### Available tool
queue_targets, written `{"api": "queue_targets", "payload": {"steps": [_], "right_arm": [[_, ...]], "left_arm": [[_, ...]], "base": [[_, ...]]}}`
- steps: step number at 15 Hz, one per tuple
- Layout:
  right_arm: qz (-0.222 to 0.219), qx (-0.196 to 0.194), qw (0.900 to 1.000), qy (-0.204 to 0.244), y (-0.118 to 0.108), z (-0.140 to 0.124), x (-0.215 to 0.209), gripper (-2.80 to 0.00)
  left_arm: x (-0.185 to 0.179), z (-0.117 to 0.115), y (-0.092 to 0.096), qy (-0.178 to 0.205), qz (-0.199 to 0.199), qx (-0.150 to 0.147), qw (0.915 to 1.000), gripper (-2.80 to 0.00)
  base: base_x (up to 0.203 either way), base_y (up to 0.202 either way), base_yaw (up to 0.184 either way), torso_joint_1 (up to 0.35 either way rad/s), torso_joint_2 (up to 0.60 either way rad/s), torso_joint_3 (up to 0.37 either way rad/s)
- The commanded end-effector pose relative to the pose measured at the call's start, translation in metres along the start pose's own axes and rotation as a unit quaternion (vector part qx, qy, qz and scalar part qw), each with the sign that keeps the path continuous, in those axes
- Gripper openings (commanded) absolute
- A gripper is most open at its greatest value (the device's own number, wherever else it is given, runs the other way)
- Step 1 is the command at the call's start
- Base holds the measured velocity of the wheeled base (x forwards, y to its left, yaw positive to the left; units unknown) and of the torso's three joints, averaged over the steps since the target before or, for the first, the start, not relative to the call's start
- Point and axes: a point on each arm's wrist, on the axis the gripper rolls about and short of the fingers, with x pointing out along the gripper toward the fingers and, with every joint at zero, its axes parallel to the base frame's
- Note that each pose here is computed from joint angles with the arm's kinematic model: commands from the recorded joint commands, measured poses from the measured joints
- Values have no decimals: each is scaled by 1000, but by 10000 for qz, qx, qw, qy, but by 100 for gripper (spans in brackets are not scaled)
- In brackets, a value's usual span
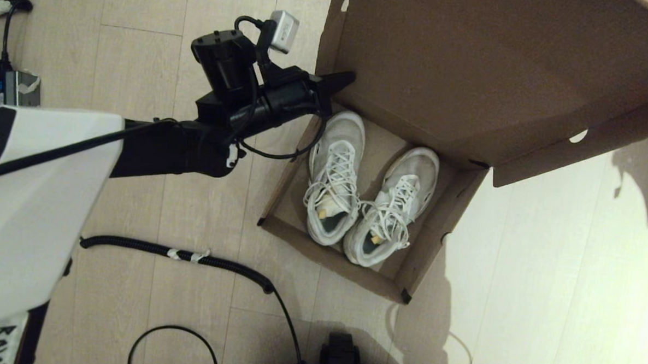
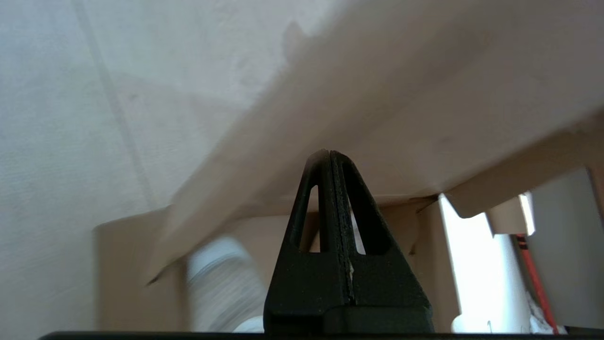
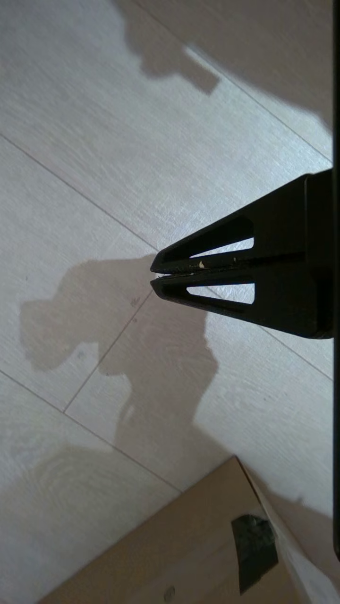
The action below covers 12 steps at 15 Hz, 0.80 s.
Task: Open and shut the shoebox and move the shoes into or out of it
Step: Open the shoe box
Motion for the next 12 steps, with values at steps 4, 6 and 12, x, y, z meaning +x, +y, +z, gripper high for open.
{"api": "queue_targets", "payload": {"steps": [4, 6, 12], "right_arm": [[-35, -24, 10000, -17, -5, -2, 4, -280], [-143, -73, 9999, 7, -11, -2, -1, -280], [-134, -29, 9999, 81, -8, 10, -5, -280]], "left_arm": [[13, 9, -28, -157, -351, -33, 9993, -280], [13, 14, -30, -196, -369, -10, 9991, -280], [-32, 39, 24, -22, 347, 603, 9976, -280]], "base": [[0, 0, 0, 0, 0, 0], [0, 0, 0, 0, 0, 0], [0, 0, 0, 0, 0, 0]]}}
